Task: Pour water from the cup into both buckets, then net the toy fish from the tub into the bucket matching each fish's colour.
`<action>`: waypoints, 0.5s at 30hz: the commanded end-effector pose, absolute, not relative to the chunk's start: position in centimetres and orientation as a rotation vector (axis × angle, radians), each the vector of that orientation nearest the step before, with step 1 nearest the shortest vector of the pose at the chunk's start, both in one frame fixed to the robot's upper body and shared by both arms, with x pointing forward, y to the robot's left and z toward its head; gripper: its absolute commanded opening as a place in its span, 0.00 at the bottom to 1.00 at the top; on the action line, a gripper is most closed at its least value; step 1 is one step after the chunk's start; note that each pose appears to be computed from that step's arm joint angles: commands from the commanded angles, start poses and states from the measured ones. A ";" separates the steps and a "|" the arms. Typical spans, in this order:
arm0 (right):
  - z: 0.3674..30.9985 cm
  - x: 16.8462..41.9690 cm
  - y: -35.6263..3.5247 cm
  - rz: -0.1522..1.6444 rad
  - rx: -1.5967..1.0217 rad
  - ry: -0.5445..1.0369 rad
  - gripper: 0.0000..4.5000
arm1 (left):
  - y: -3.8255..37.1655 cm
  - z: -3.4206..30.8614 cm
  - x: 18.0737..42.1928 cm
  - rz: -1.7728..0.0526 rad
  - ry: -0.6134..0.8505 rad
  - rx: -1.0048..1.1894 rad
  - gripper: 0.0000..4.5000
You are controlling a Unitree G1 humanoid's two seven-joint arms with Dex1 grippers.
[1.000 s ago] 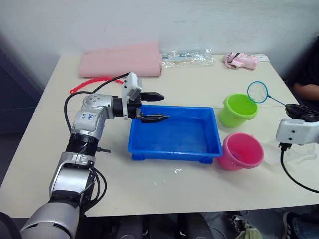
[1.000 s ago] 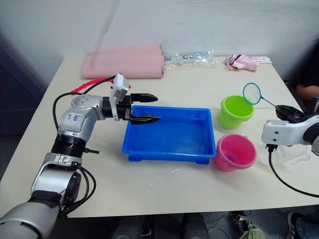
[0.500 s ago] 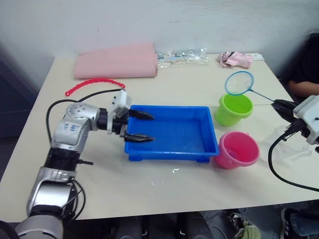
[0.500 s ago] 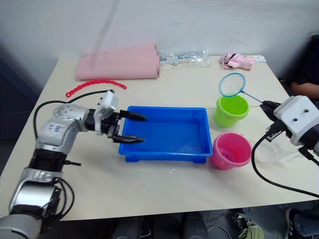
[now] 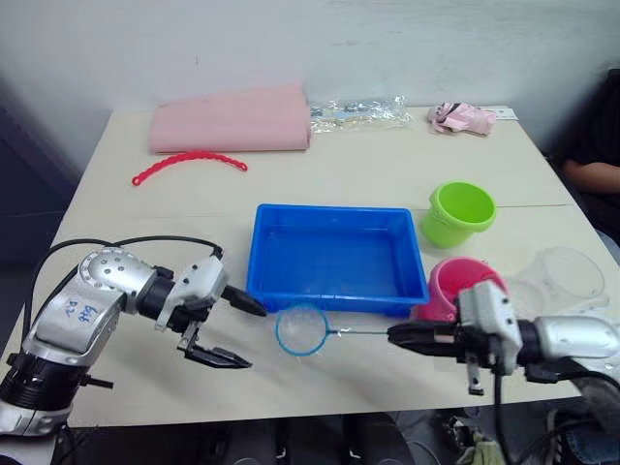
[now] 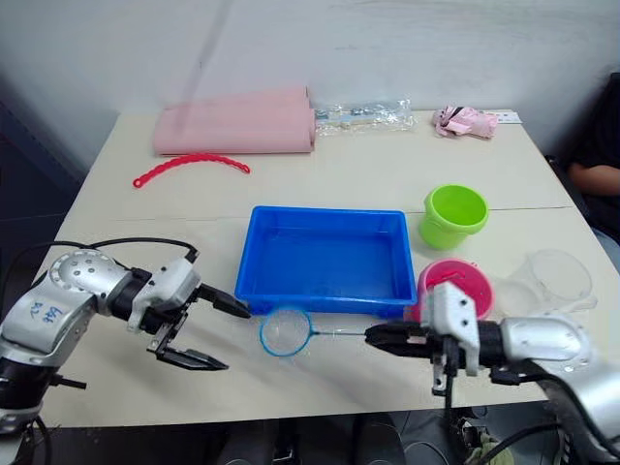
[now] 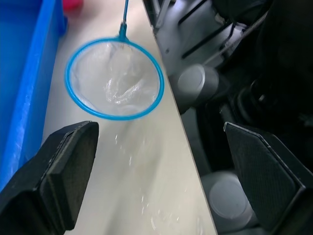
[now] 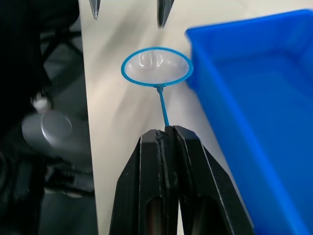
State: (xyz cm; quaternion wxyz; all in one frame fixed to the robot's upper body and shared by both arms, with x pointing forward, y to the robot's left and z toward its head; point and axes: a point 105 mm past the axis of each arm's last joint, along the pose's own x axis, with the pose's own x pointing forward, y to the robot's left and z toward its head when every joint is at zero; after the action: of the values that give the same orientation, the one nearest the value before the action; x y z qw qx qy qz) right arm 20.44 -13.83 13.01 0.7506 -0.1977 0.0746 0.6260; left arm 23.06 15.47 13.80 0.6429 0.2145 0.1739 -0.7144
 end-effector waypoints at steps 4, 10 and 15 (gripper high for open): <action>8.6 20.9 -13.3 1.396 -0.589 0.109 0.00 | 16.6 12.6 22.1 -1.581 0.409 0.568 0.99; 6.6 21.9 -14.0 1.352 -0.609 0.131 0.48 | 16.9 12.4 22.0 -1.554 0.422 0.537 1.00; 8.2 21.4 -16.7 1.261 -0.597 0.166 0.99 | 17.5 13.4 22.7 -1.534 0.440 0.431 1.00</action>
State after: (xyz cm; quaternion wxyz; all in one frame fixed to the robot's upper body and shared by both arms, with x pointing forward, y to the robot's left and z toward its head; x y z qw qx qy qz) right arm 21.29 -15.63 6.11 0.7505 -0.2677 0.0914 0.5973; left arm 22.42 17.11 12.14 0.6709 0.1993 0.2040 -0.6845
